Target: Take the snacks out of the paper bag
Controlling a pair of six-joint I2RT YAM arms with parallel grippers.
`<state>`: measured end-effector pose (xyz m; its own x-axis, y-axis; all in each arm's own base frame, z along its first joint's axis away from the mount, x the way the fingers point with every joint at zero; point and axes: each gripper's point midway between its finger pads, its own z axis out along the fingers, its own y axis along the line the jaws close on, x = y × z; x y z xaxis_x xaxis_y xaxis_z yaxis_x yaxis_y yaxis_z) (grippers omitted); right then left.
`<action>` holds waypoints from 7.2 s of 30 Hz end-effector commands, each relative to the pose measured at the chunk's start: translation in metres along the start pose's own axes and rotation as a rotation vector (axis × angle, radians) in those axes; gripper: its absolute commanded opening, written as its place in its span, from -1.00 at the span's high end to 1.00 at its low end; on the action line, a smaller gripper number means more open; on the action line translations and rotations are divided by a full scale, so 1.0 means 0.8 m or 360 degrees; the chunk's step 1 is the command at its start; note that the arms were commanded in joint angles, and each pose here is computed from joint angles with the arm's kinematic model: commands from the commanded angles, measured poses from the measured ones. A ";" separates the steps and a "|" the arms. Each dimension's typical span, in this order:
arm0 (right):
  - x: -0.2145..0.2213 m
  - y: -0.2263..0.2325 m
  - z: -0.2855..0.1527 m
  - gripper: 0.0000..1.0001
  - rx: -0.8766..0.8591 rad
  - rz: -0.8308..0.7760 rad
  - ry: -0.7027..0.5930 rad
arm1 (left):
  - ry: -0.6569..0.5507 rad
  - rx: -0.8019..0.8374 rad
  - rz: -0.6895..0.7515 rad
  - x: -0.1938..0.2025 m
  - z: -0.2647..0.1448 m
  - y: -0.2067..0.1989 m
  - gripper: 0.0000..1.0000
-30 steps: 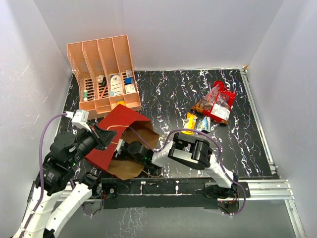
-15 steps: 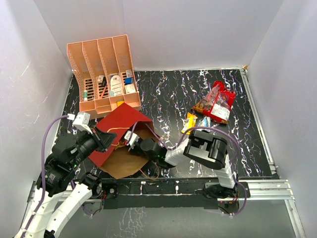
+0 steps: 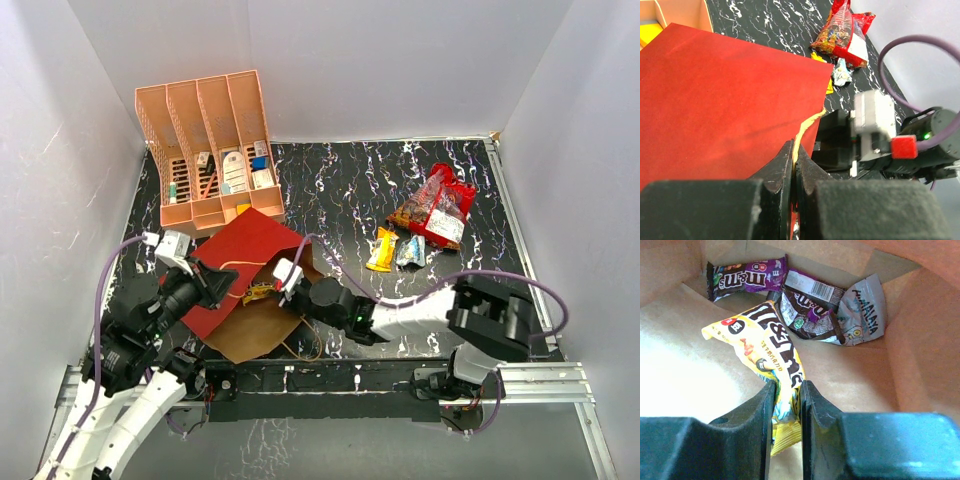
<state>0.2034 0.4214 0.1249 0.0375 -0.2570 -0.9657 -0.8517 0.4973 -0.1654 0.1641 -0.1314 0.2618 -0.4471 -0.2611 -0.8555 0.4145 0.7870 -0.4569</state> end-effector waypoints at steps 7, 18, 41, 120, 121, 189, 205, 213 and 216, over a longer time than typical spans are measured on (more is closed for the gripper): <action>-0.024 -0.006 -0.102 0.85 -0.0109 0.0086 0.0145 | -0.0168 0.0058 0.0034 -0.013 -0.015 -0.005 1.00; -0.036 -0.074 -0.211 0.85 0.0313 0.0404 0.0137 | -0.0183 -0.0038 -0.0010 -0.013 -0.014 0.009 1.00; 0.155 -0.286 -0.243 0.85 0.1454 0.1371 0.0240 | -0.0041 -0.0075 -0.0019 0.001 0.006 0.015 1.00; -0.033 0.003 0.104 -0.28 0.0144 -0.0602 -0.0609 | -0.0307 0.0034 0.0063 -0.038 -0.022 0.002 1.00; -0.029 0.004 0.101 -0.29 0.0120 -0.0693 -0.0590 | -0.0305 0.0039 0.0063 -0.040 -0.021 0.001 1.00; -0.015 0.062 0.049 0.85 -0.0251 -0.0583 -0.0080 | -0.0282 0.0109 0.0034 -0.027 -0.028 -0.008 1.00; -0.046 0.058 -0.137 0.85 -0.0274 0.0087 -0.0046 | -0.0195 0.0091 0.0013 -0.019 -0.015 -0.003 1.00; -0.025 0.012 -0.170 0.85 0.0035 0.0359 -0.0036 | -0.0209 0.0028 -0.0009 -0.021 -0.014 0.006 1.00; -0.006 -0.043 -0.180 0.85 0.0488 0.0564 -0.0023 | -0.0187 0.0015 -0.0013 -0.020 -0.011 0.008 1.00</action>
<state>0.1137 0.3199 0.1489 -0.1021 -0.2215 -0.9698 -0.8726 0.4880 -0.0196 0.1599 -0.1184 0.2762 -0.3477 -0.3314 -0.8771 0.4405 0.7681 -0.4648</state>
